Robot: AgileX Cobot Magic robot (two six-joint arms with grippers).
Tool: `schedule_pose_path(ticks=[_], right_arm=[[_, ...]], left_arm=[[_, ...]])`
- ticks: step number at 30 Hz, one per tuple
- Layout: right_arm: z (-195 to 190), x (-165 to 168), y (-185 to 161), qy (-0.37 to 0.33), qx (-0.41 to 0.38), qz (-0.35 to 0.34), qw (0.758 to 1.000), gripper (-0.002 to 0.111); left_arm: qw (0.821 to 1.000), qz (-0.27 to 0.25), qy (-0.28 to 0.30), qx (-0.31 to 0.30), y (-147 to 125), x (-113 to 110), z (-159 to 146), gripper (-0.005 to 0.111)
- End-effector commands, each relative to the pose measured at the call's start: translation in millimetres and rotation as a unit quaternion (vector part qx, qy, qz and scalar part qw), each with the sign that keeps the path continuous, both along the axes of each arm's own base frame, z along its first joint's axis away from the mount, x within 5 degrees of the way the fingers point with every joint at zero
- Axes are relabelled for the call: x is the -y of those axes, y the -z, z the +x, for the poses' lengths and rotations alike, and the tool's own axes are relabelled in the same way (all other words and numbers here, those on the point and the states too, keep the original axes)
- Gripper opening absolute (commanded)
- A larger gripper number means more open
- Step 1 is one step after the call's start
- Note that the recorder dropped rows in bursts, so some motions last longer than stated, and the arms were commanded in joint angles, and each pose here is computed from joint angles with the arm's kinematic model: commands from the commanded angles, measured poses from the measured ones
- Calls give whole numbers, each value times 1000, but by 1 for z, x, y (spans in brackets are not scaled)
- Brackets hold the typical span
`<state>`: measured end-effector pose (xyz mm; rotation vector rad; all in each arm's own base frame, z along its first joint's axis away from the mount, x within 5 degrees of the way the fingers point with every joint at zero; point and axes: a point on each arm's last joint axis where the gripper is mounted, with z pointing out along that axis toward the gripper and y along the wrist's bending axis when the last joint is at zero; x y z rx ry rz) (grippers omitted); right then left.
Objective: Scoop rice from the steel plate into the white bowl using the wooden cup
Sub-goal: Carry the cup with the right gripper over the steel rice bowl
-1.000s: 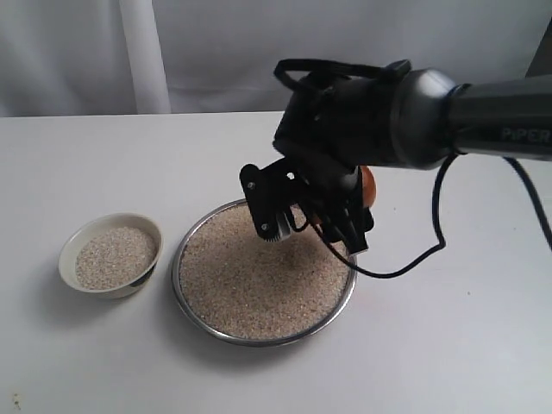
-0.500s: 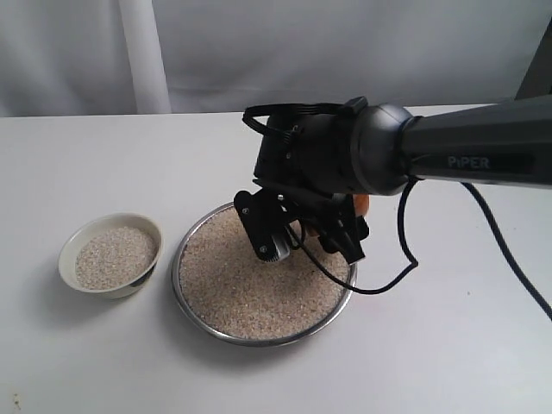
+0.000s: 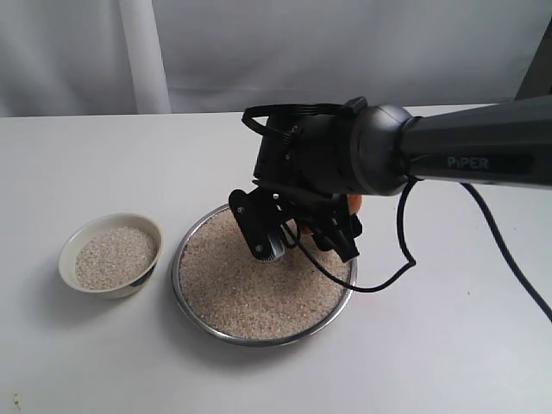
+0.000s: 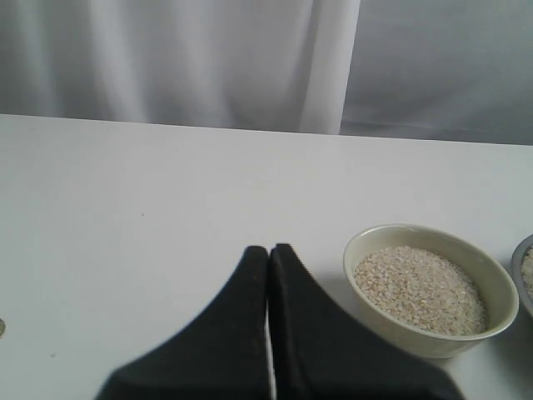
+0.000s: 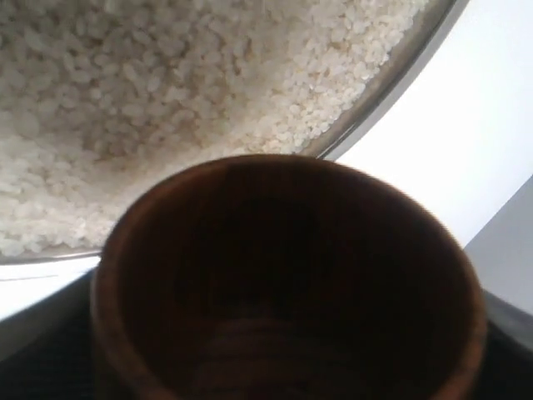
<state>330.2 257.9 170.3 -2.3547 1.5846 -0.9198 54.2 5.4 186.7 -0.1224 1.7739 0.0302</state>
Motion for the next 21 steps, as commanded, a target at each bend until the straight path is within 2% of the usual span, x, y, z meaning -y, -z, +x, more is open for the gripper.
schedule_pose_path(ticks=[1, 21], right_arm=[[-2, -7, 2, -21, 6, -11, 1000, 0], [-2, -7, 9, -34, 23, -79, 996, 0]], left_arm=[[1000, -1, 3, 5, -1, 0, 0, 0], [1000, -1, 3, 5, -1, 0, 0, 0]])
